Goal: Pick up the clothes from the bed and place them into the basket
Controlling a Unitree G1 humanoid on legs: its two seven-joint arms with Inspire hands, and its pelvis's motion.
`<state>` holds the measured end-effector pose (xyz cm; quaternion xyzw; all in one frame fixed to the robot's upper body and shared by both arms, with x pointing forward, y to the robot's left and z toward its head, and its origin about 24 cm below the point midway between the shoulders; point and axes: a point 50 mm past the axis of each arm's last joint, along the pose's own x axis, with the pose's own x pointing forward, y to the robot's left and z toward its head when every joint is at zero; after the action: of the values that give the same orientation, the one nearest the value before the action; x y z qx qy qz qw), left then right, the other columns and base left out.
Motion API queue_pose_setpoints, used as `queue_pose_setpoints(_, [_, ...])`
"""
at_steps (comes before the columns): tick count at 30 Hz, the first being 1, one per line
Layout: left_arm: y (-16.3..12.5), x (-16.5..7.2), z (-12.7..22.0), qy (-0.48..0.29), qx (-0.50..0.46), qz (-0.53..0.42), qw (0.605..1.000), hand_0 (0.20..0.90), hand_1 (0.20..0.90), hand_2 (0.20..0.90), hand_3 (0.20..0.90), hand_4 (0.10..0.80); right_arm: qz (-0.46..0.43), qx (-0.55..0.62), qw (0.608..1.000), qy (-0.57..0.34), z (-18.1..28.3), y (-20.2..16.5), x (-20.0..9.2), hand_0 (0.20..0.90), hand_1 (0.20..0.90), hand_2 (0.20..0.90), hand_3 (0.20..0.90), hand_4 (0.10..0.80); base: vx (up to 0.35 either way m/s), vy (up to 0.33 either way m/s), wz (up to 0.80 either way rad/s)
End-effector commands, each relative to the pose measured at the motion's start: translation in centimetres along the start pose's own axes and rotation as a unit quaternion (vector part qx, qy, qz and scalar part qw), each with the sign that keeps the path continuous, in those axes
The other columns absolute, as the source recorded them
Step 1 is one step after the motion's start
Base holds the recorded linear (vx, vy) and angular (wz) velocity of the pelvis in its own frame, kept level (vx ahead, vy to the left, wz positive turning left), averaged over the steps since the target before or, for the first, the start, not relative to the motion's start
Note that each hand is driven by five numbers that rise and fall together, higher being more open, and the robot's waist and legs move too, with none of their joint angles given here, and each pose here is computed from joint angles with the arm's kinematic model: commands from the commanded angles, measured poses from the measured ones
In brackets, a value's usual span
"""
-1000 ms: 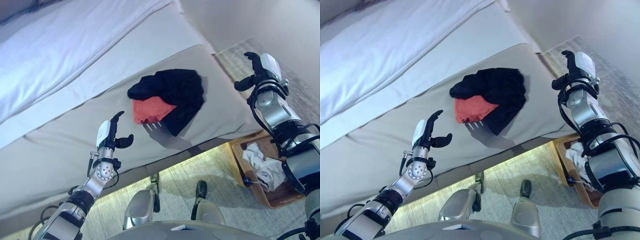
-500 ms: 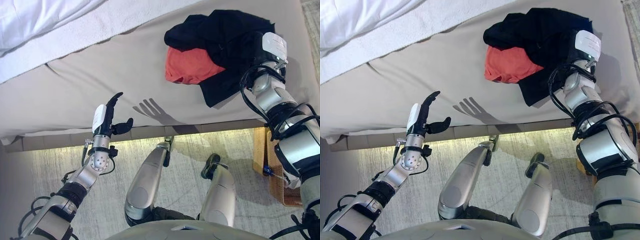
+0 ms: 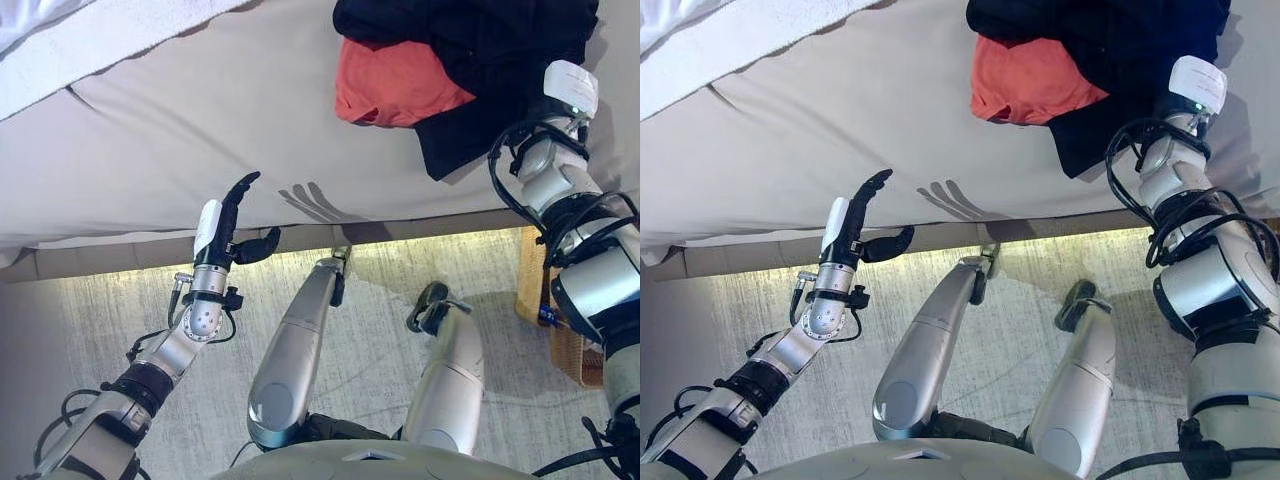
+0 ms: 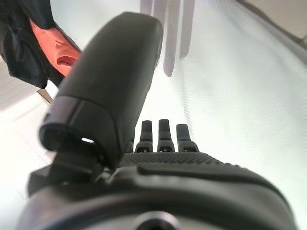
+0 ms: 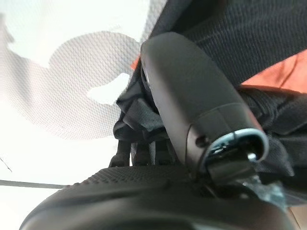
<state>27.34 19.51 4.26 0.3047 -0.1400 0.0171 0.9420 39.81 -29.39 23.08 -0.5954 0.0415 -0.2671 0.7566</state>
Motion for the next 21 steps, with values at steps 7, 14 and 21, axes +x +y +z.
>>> queue_pose_setpoints(7, [1.6,0.3,2.9,-0.079,-0.05,0.049,0.994,0.9,0.9,0.9,0.9,0.8,-0.075,-0.04,0.996,0.007,-1.9,-6.3,1.5,0.3,0.3,0.3,0.2,0.1,-0.005,0.005,-0.01])
queue_pose_setpoints(14, [1.8,0.1,2.5,-0.071,-0.043,0.047,0.995,0.9,0.9,0.9,0.9,0.8,-0.084,-0.031,0.996,0.003,-2.4,-6.7,1.5,0.3,0.3,0.3,0.2,0.1,0.0,0.0,0.0])
queue_pose_setpoints(21, [2.7,0.7,2.5,-0.073,-0.033,0.063,0.995,0.9,0.9,0.9,0.9,0.8,-0.104,-0.016,0.994,-0.017,-2.1,-7.2,1.5,0.3,0.3,0.3,0.2,0.1,-0.018,0.011,-0.09])
